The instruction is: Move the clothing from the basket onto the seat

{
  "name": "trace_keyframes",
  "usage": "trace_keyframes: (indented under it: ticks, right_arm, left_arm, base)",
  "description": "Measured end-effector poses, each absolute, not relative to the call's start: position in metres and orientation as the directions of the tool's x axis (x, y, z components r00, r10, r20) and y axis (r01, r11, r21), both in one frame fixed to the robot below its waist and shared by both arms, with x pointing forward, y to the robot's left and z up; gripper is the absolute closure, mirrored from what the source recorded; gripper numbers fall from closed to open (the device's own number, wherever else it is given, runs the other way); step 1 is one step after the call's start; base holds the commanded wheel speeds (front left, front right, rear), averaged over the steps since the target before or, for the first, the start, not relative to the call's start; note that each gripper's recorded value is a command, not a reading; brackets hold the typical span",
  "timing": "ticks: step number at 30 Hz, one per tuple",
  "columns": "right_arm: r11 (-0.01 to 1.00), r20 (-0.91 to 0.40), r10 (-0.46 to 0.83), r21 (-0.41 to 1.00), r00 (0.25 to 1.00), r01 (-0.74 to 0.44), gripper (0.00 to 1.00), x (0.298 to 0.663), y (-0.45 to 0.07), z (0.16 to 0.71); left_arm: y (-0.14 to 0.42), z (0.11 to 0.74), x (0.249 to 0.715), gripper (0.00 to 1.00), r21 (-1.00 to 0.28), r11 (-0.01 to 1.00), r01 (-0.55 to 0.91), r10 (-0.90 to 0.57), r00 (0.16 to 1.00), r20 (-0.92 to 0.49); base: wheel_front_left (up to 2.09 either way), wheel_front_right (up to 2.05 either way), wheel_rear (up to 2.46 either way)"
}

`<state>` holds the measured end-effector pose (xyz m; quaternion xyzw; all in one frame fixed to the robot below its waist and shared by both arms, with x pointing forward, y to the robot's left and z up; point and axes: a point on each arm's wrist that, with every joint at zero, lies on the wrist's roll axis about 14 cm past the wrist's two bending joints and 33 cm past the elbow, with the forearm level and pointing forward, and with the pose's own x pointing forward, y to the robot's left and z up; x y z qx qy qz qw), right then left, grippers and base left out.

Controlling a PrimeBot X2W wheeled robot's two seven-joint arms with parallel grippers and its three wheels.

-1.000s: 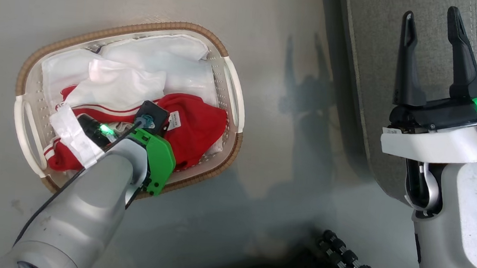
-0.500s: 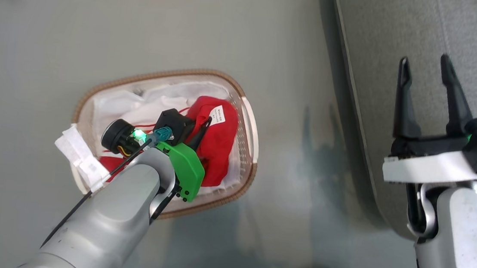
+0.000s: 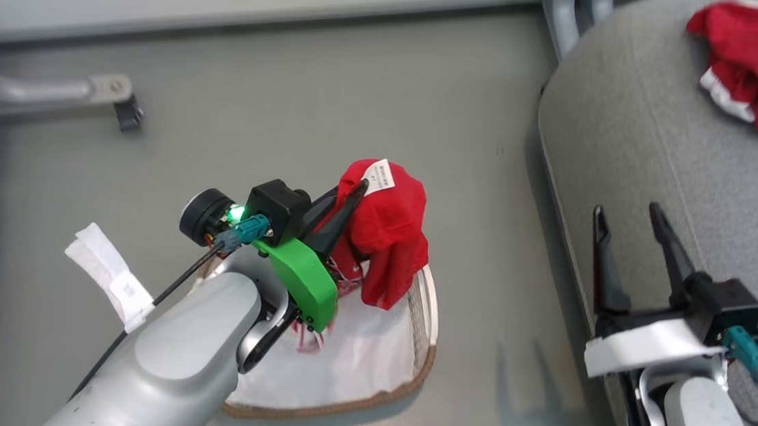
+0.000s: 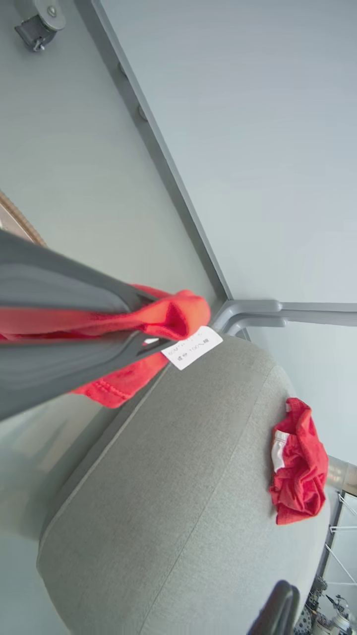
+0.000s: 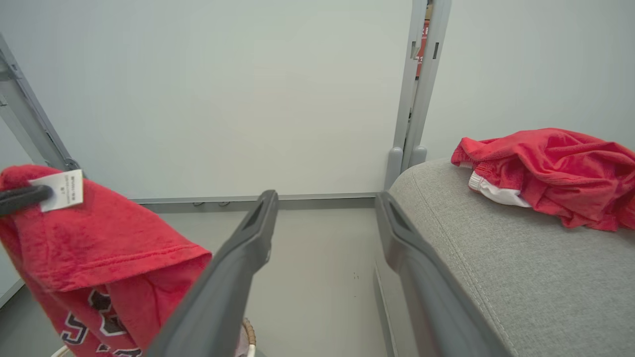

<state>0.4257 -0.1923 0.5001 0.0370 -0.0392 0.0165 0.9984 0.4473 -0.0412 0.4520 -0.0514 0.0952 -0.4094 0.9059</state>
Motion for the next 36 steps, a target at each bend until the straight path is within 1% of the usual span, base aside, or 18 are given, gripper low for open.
trace_keyframes:
  ticks: [3,7,12,18,23,27,31,36]
  right_arm:
    - [0.996,0.101,0.042,0.078,0.994,-0.050,0.00,0.413,-0.187,0.510]
    - [0.994,0.151,0.058,0.080,0.987,-0.070,0.00,0.400,-0.181,0.530]
    - [0.992,0.209,0.071,0.091,0.975,-0.092,0.00,0.388,-0.175,0.551]
    - [0.988,0.250,0.096,0.095,0.963,-0.123,0.00,0.381,-0.166,0.565]
    - [0.984,0.253,0.126,0.091,0.959,-0.154,0.00,0.380,-0.155,0.567]
    - [0.977,0.242,0.164,0.091,0.956,-0.191,0.00,0.381,-0.142,0.564]
    - [0.958,0.237,0.250,0.078,0.939,-0.275,0.00,0.384,-0.114,0.564]
    - [0.928,0.200,0.348,0.062,0.916,-0.367,0.00,0.390,-0.081,0.558]
  left_arm:
    - [-0.036,0.489,0.443,1.00,-0.115,0.660,0.742,-0.750,0.658,-0.059]
    - [-0.025,0.541,0.442,1.00,-0.002,0.668,0.744,-0.744,0.668,0.015]
    - [-0.021,0.617,0.438,1.00,0.147,0.659,0.738,-0.752,0.647,0.125]
    - [-0.020,0.678,0.428,1.00,0.268,0.645,0.716,-0.764,0.613,0.200]
    - [-0.024,0.701,0.422,1.00,0.306,0.632,0.712,-0.775,0.590,0.229]
    - [-0.026,0.702,0.421,1.00,0.310,0.625,0.716,-0.780,0.584,0.224]
    - [-0.027,0.702,0.418,1.00,0.310,0.621,0.721,-0.784,0.578,0.227]
    - [-0.032,0.702,0.412,1.00,0.318,0.604,0.731,-0.797,0.560,0.226]
  base:
    - [0.00,0.00,0.00]
    - [0.00,0.00,0.00]
    - [0.00,0.00,0.00]
    - [0.00,0.00,0.00]
    - [0.00,0.00,0.00]
    - [0.00,0.00,0.00]
    - [0.00,0.00,0.00]
    - [0.00,0.00,0.00]
